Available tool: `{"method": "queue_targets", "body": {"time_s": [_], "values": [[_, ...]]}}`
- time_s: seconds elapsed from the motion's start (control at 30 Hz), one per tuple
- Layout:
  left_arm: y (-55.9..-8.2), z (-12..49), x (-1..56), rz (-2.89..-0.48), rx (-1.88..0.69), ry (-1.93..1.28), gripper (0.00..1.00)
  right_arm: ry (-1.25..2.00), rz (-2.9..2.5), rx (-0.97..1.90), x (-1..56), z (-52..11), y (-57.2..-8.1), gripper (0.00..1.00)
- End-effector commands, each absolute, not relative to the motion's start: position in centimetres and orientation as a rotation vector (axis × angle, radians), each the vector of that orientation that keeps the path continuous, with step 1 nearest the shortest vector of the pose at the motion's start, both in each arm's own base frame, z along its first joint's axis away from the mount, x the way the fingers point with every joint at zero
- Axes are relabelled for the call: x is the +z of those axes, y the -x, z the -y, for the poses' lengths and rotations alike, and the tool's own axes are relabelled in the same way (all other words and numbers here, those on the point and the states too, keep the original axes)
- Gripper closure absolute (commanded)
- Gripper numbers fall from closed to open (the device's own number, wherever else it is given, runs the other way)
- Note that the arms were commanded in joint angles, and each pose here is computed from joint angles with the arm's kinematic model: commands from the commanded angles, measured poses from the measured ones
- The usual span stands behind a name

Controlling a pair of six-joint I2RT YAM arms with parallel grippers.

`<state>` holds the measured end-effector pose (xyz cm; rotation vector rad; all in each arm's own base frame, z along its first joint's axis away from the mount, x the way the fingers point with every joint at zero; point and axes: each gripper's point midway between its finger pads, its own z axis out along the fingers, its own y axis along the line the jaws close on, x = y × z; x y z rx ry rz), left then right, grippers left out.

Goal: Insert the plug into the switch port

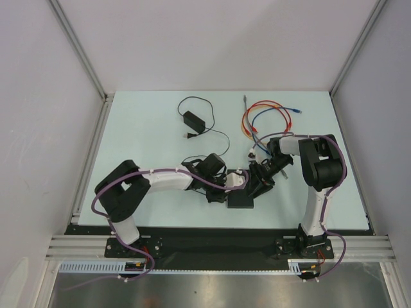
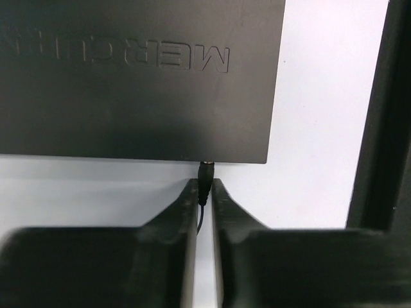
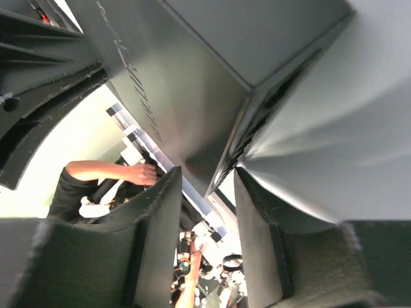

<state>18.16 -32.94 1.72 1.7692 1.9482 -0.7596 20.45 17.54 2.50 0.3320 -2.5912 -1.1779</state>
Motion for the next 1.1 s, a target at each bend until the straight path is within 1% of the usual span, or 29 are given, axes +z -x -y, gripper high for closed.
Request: {"method": "queue_targets", "body": {"time_s": [0.0,0.03,0.07,0.1,0.27,0.37,0.67,0.83,1.07], "values": [[-18.0,34.1,2.3,-1.906,-0.837,-1.770,0.92,-0.302,2.553,-1.230,2.9,-18.4,-20.3,0.61],[-18.1,34.3,2.4,-1.906,-0.845,-1.766,0.95,-0.289,2.543,-1.239,3.0,-18.5,-20.2,0.63],[-18.0,34.5,2.6,-1.906,-0.859,-1.762,0.97,-0.288,2.547,-1.243,3.0,-18.6,-20.3,0.68],[-18.0,35.0,3.3,-1.899,-0.885,-1.746,1.00,-0.278,2.542,-1.244,3.0,-18.6,-20.2,0.70],[-18.2,36.3,4.8,-1.904,-0.943,-1.685,1.00,-0.254,2.518,-1.268,3.1,-19.0,-20.2,0.72],[-18.3,37.1,5.7,-1.905,-0.978,-1.652,1.00,-0.254,2.503,-1.278,3.2,-19.4,-19.9,0.75],[-18.9,39.2,7.1,-1.893,-1.046,-1.571,1.00,-0.216,2.440,-1.345,3.4,-20.5,-19.7,0.75],[-19.2,40.3,7.6,-1.918,-1.100,-1.483,1.00,-0.180,2.423,-1.384,3.6,-20.8,-19.8,0.72],[-20.4,40.8,8.8,-1.894,-1.088,-1.451,1.00,-0.238,2.451,-1.348,3.1,-21.2,-19.7,0.71]]}}
